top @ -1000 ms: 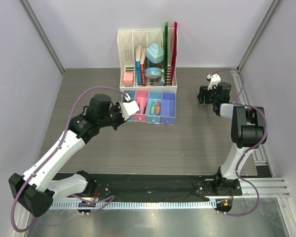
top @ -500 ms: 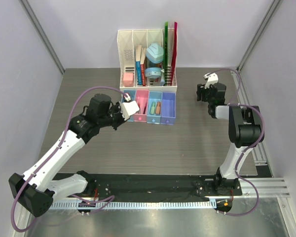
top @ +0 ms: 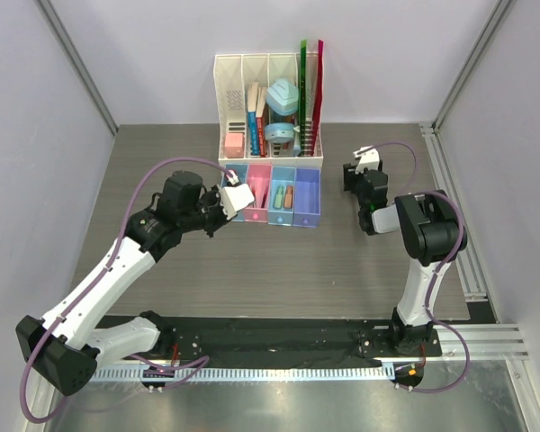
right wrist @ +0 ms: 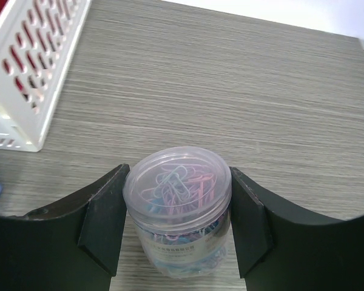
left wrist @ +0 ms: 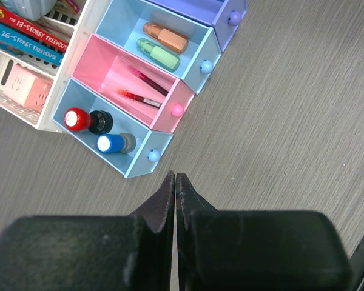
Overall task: Sort the stationery into containers
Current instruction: Place the stationery at the center of the board.
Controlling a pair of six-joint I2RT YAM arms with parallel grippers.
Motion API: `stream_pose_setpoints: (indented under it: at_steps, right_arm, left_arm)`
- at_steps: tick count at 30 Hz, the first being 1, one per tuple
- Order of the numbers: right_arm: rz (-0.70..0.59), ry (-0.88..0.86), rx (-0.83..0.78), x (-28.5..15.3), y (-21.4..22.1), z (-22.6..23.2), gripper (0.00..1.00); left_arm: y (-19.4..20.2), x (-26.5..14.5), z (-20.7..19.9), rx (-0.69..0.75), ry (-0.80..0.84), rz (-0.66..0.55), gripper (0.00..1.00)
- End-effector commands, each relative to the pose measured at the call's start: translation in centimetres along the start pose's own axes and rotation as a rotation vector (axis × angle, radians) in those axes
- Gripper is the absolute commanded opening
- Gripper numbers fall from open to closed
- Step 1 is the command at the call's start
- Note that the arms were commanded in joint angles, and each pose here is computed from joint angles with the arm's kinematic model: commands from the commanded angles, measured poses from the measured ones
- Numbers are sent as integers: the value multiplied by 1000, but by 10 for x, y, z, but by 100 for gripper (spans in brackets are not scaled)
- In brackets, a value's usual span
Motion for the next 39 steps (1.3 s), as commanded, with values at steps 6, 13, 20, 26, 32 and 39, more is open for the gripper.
stream_pose_setpoints:
  at_steps: [6, 13, 20, 26, 32, 39]
  right_arm:
    - [-36, 66, 14, 2, -16, -7, 48]
    - [11, 42, -12, 2, -15, -5, 66]
    - [28, 12, -17, -2, -16, -4, 70]
    - [85, -11, -10, -8, -12, -2, 81]
    - [109, -19, -11, -14, -33, -5, 82]
    - [522, -217, -81, 8, -66, -5, 82]
  left_arm:
    - [-6, -3, 5, 18, -17, -34, 0]
    - [-11, -5, 7, 20, -17, -36, 1]
    - [-13, -5, 9, 24, -17, -39, 1]
    - [-14, -5, 9, 23, -14, -38, 1]
    - [-16, -7, 10, 25, -18, -45, 1]
    - [-13, -10, 8, 28, -19, -42, 1]
Point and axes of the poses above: each gripper's point midway between its finger pads, its own x axis out along the fingers, its own z axis along the line the jaws close on, y = z × x, the point moved 9 cm from there along -x, back along the fingers, and after that the axes turned 4 degrees about x, right-handed, at the moved point
